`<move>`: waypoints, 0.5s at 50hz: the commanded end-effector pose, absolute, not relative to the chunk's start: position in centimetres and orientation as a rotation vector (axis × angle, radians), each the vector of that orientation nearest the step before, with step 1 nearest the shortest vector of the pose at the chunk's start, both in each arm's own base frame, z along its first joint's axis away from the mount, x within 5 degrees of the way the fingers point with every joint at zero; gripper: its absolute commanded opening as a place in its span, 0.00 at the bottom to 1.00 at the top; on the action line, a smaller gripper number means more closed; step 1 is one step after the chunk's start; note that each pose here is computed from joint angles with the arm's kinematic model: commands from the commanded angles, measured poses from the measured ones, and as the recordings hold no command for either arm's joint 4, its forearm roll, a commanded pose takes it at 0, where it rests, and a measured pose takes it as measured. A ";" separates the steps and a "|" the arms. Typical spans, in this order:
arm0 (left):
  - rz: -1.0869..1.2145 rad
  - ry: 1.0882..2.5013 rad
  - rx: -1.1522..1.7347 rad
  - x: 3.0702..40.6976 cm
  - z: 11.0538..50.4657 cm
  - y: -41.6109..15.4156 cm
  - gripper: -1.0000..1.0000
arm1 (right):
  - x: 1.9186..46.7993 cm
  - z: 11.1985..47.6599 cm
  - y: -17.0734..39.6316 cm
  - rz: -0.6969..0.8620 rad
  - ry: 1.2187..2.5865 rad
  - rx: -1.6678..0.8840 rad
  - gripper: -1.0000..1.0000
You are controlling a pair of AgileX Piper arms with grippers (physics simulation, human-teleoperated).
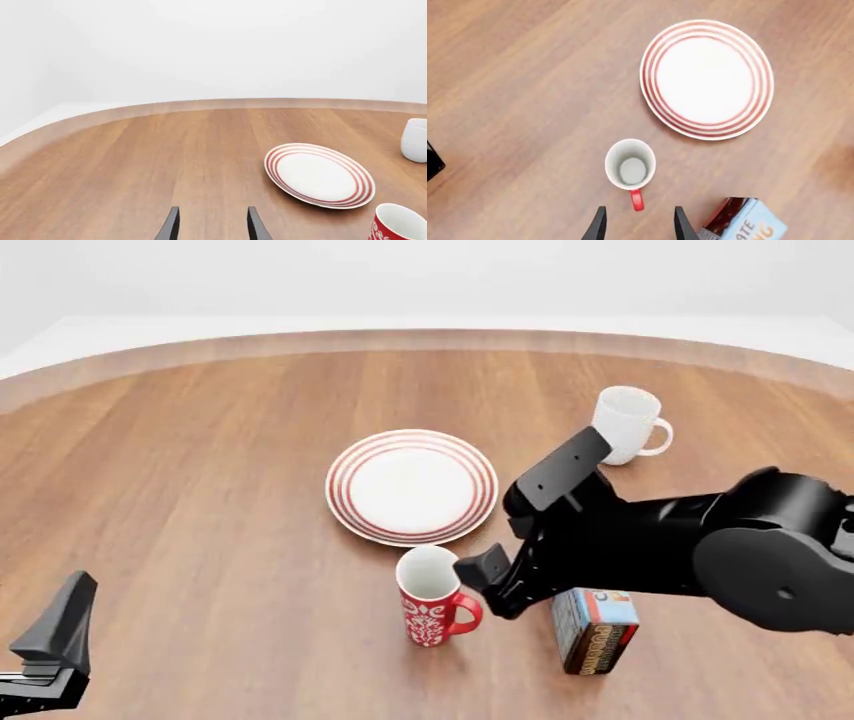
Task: Pick up the red mug and put it on the plate
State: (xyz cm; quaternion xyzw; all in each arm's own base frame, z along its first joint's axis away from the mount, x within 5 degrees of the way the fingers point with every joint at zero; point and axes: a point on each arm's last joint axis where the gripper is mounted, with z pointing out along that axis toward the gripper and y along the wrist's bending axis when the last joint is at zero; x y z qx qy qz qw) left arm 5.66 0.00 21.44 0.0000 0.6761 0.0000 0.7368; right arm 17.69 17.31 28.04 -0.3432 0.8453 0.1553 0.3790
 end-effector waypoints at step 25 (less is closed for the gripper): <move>0.000 1.485 0.000 5.7 21.4 0.0 1.00 | 18.3 24.7 17.7 0.398 2.221 -0.841 1.00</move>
